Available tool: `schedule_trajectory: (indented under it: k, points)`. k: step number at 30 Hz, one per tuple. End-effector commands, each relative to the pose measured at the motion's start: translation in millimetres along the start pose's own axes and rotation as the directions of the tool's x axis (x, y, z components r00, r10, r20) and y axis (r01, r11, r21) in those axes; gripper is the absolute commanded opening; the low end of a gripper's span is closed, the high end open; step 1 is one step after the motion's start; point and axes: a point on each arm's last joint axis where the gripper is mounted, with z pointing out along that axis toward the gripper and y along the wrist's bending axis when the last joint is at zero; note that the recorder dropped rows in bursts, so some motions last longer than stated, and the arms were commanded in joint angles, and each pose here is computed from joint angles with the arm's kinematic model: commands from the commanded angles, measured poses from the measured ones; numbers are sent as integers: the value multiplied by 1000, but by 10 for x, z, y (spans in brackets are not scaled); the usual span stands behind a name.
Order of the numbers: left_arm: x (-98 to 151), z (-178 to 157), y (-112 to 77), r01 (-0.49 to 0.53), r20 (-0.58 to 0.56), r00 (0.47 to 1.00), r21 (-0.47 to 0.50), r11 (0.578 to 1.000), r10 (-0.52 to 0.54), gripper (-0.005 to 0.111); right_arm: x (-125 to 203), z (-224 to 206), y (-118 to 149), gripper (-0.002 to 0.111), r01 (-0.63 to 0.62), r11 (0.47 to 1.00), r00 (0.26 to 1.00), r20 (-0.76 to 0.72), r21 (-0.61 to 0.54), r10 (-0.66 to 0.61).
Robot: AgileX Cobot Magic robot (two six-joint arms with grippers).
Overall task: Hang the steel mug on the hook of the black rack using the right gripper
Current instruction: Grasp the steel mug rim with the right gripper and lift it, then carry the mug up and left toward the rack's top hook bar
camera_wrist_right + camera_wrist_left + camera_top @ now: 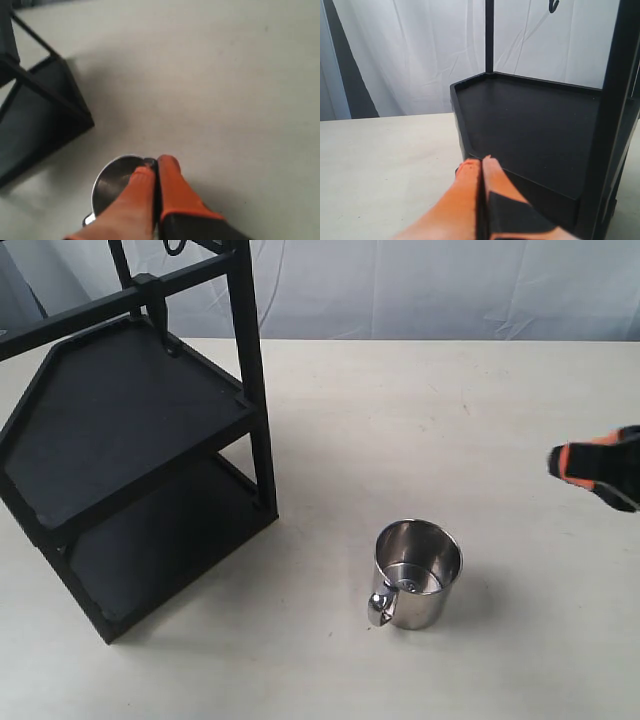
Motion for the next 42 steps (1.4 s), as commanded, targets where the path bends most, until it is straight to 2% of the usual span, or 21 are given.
schedule_trajectory:
  k: [1,3,5,11,13,18,22,23,25,26,29,31,34,38,42]
  points:
    - [-6,-4,-3,2,10,1000,5,1000,-2,1,-377,349,-54,0,18,998,972,-234,-58,-31]
    - [-6,-4,-3,2,10,1000,5,1000,-2,1,-502,540,-70,0,10,998,946,-323,-55,-27]
    - [-6,-4,-3,2,10,1000,5,1000,-2,1,-548,726,-82,6,20,999,913,-407,-29,-30]
    - [-6,-4,-3,2,10,1000,5,1000,-2,1,-360,1192,-110,48,52,998,785,-619,34,-20]
    - [-6,-4,-3,2,10,1000,5,1000,-2,1,-266,1320,-104,53,58,998,748,-663,27,-26]
    - [-6,-4,-3,2,10,1000,5,1000,-2,1,-37,1586,-96,51,61,998,662,-749,15,-29]
    - [-6,-4,-3,2,10,1000,5,1000,-2,1,83,1752,-96,48,77,997,639,-768,16,-37]
    - [-6,-4,-3,2,10,1000,5,1000,-2,1,111,1783,-95,42,79,997,632,-774,16,-38]
    - [-6,-4,-3,2,10,1000,5,1000,-2,1,150,1811,-99,21,78,997,615,-788,13,-37]
    - [-6,-4,-3,2,10,1000,5,1000,-2,1,158,1801,-95,4,81,997,603,-797,1,-48]
    - [-6,-4,-3,2,10,1000,5,1000,-2,1,153,1731,-57,-1,77,996,570,-818,-32,-71]
    - [-6,-4,-3,2,10,1000,5,1000,-2,1,109,1654,19,-1,53,996,576,-812,-76,-92]
    - [-6,-4,-3,2,10,1000,5,1000,-2,1,-19,1468,216,-1,-13,976,622,-766,-218,-163]
    - [-6,-4,-3,2,10,1000,5,1000,-2,1,-144,1220,506,-1,-122,893,664,-704,-434,-251]
    - [-6,-4,-3,2,10,1000,5,1000,-2,1,-332,1226,652,-1,-204,848,743,-642,-489,-191]
